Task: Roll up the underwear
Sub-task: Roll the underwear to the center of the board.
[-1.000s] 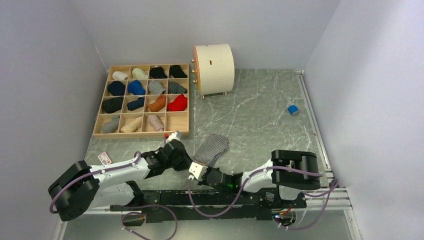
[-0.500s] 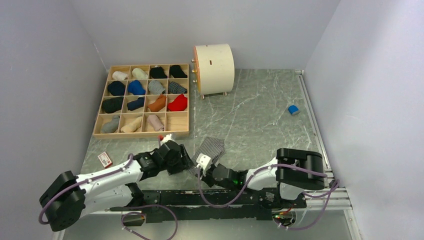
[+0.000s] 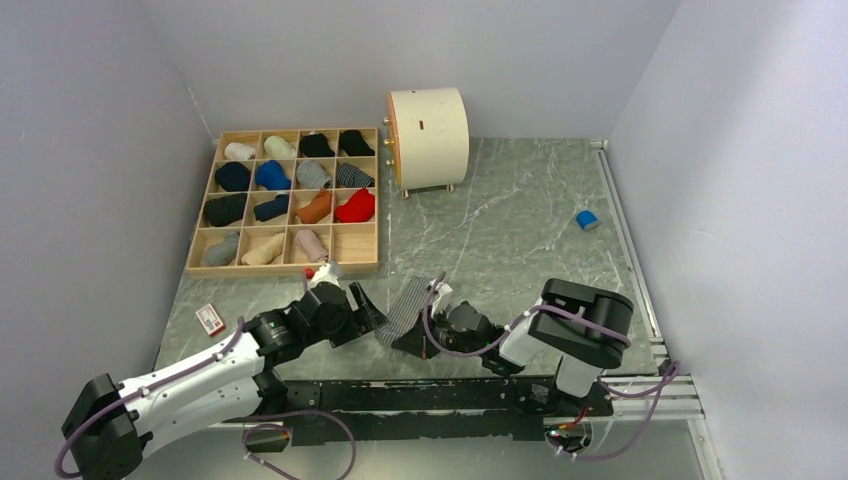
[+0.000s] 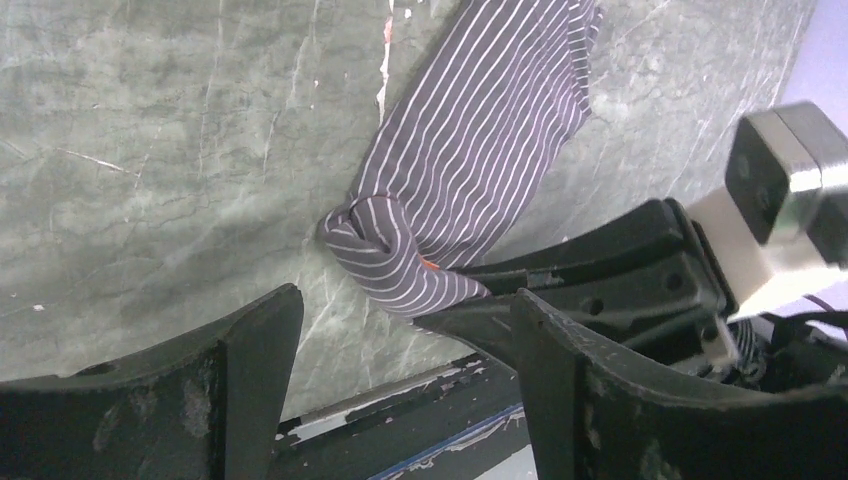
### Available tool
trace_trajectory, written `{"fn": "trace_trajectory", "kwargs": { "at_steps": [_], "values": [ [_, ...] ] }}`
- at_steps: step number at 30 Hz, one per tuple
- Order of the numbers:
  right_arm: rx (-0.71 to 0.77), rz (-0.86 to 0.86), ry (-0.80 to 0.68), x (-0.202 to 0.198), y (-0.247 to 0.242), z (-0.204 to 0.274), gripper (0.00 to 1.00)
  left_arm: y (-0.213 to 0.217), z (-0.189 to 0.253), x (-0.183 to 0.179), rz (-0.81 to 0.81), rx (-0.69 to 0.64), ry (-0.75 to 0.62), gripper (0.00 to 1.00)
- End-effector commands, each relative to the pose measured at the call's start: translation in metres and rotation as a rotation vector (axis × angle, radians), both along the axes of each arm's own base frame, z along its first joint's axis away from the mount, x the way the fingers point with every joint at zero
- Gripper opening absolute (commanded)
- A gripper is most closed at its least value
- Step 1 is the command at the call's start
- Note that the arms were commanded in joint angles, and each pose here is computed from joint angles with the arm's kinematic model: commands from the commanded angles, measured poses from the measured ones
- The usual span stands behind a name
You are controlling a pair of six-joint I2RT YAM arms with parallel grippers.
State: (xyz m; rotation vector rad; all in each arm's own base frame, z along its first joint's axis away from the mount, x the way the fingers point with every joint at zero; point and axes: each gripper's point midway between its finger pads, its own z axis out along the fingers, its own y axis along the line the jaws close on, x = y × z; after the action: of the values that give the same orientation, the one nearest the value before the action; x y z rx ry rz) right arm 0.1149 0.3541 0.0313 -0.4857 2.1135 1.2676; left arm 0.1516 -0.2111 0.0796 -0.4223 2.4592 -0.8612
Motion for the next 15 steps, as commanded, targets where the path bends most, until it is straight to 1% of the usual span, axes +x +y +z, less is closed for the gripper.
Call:
{"fn": "trace_trajectory", "kwargs": {
  "at_steps": [1, 3, 5, 7, 11, 14, 15],
  "values": [
    [0.009, -0.047, 0.3, -0.016, -0.014, -0.024, 0.0, -0.003, 0.0, -0.001, -0.019, -0.021, -0.009, 0.79],
    [0.013, -0.066, 0.38, -0.012, -0.016, -0.028, 0.0, -0.003, -0.003, -0.003, -0.021, -0.03, -0.008, 0.78],
    [0.002, -0.091, 0.427, -0.009, -0.019, -0.034, 0.0, -0.003, -0.005, -0.002, -0.022, -0.036, -0.015, 0.77],
    [-0.001, -0.105, 0.464, -0.007, -0.022, -0.038, 0.0, -0.005, -0.006, -0.001, -0.032, -0.039, -0.026, 0.74],
    [0.016, -0.15, 0.541, -0.004, -0.029, -0.041, 0.0, -0.006, -0.009, 0.001, -0.047, -0.002, -0.029, 0.67],
    [0.018, -0.156, 0.59, -0.003, -0.03, -0.044, 0.0, -0.009, -0.011, 0.004, -0.062, -0.003, -0.046, 0.64],
    [0.016, -0.16, 0.605, -0.002, -0.031, -0.046, 0.0, -0.011, -0.011, 0.005, -0.068, -0.008, -0.054, 0.61]
  ]
}}
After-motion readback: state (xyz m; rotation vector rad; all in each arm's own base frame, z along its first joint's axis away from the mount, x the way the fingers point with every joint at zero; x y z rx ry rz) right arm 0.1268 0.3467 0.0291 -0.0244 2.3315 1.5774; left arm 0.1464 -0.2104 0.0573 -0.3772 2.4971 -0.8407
